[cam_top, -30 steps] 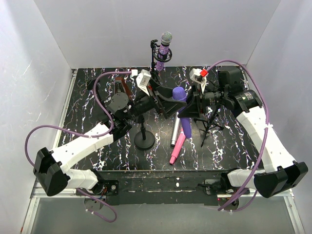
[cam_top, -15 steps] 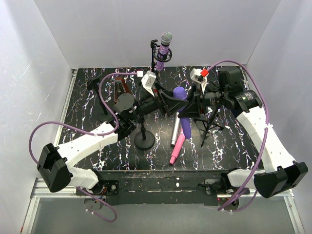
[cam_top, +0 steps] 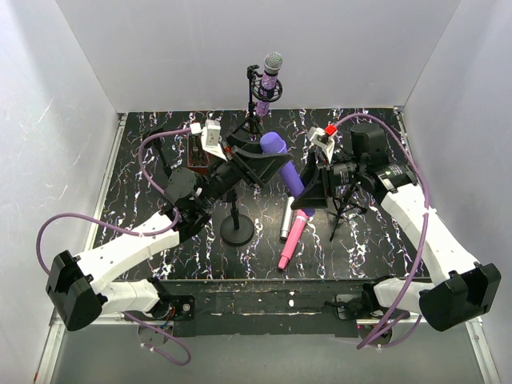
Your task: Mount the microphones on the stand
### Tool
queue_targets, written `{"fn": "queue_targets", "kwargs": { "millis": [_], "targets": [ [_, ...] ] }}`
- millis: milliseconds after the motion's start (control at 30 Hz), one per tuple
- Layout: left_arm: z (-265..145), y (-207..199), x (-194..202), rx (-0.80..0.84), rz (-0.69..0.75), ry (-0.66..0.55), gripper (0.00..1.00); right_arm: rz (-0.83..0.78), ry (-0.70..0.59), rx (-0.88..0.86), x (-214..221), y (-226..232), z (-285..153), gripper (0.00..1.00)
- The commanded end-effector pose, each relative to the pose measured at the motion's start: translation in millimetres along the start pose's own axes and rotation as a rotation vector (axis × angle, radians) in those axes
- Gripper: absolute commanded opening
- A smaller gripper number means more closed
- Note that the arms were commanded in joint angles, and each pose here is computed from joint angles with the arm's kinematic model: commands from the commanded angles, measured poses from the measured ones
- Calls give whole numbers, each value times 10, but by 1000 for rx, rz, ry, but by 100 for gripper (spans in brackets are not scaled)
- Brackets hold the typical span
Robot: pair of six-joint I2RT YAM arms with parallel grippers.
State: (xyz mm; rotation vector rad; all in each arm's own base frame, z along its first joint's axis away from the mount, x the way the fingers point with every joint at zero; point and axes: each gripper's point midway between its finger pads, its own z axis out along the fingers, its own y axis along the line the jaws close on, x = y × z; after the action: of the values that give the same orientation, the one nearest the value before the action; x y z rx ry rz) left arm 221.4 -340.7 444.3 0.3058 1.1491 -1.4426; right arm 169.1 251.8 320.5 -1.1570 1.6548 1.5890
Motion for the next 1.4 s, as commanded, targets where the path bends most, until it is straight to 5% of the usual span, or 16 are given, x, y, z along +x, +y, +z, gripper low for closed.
{"fn": "queue_targets", "kwargs": {
  "millis": [0, 167, 233, 333, 400, 467, 567, 633, 833, 967, 1367],
  "targets": [
    [-25, -145, -364, 20, 14, -128, 6, -50, -25, -75, -81, 145, 3, 62],
    [-33, -114, -377, 7, 15, -144, 6, -69, -27, -90, -104, 184, -3, 52],
    [-35, -97, -357, 3, 16, -139, 7, -74, -26, -108, -110, 212, -3, 37],
    [-51, -62, -338, -18, 23, -128, 11, -87, -23, -142, -113, 283, -12, 2],
    [-84, -25, -312, -40, 30, -114, 16, -147, -20, -143, -108, 310, -28, 1],
    [-137, -10, -299, -65, 38, -94, 36, -182, -15, -143, -93, 340, -41, 1],
    [-260, 49, -176, -120, 72, 6, 80, -216, -13, -132, -139, 367, -59, 1],
    [-402, 41, -110, -148, 121, 98, 96, -245, -15, -117, -190, 380, -89, 1],
    [-1115, 90, 100, -246, 296, 399, 98, -344, 12, -50, -288, 348, -159, 1],
    [-1555, 179, 87, -341, 384, 497, 98, -407, 57, 26, -264, 202, -190, 1],
    [-2215, 456, 197, -440, 495, 421, 98, -498, 124, 102, -290, -54, -228, 1]
  ]
}}
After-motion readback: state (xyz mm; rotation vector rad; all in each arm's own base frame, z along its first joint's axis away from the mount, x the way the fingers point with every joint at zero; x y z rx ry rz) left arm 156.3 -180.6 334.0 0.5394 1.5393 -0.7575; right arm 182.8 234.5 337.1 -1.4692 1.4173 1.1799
